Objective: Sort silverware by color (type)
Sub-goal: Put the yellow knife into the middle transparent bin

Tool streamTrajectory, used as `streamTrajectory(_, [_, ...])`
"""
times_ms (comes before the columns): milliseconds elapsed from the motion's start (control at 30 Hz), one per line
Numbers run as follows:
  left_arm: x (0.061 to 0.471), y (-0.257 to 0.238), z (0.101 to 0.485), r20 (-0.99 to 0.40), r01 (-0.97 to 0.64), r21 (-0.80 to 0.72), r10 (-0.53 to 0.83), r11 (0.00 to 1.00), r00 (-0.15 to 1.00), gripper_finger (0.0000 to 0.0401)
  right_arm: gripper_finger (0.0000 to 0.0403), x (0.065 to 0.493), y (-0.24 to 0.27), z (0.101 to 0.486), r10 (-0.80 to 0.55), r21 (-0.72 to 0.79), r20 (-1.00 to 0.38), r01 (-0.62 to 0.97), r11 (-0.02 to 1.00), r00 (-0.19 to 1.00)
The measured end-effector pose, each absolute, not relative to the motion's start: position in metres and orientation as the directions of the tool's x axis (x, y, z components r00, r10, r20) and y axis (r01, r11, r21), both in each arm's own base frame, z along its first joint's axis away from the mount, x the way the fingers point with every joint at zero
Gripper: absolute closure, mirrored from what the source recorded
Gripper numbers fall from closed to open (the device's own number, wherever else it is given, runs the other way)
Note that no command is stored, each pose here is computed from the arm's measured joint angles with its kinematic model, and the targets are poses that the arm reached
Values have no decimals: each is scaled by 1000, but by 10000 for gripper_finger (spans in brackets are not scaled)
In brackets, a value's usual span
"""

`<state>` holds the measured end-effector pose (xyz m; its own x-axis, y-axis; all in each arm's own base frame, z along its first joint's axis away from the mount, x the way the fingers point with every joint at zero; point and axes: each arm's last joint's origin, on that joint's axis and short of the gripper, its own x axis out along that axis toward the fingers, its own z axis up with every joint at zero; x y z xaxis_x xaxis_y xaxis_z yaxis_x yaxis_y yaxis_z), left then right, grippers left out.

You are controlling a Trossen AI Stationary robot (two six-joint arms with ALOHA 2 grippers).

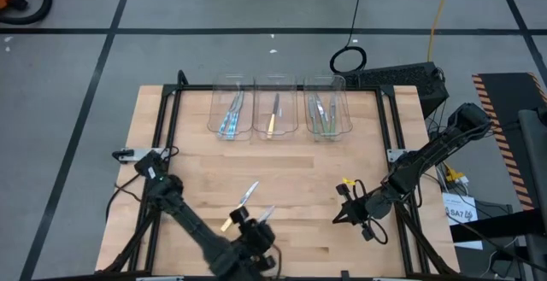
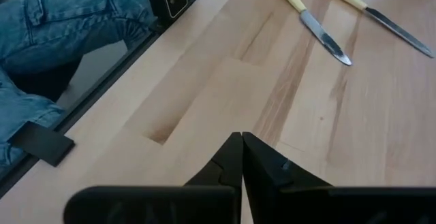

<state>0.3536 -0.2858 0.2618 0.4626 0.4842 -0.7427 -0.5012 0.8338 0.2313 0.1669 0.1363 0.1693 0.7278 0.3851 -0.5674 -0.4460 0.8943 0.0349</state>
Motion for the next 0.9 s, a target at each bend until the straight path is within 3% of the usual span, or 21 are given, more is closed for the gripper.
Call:
streamTrajectory(300, [355,-283,251,-866,-665,93,389,741,313,277,401,166,136,168,380,29,-580,-448,894,721])
streamTrajectory(633, [347,-290,253,-916,-439,171,306,882,260,276,401,166,135,168,378,42,-586,-438,898,717])
streamTrajectory(800, [348,-287,247,-870,-324,294,392,899,299,276,401,166,135,167,378,106,-591,-396,912,713])
streamTrajectory(900, [338,-278,231,-863,-306,370,446,877,235,276,401,165,135,166,370,110,-607,-387,915,704])
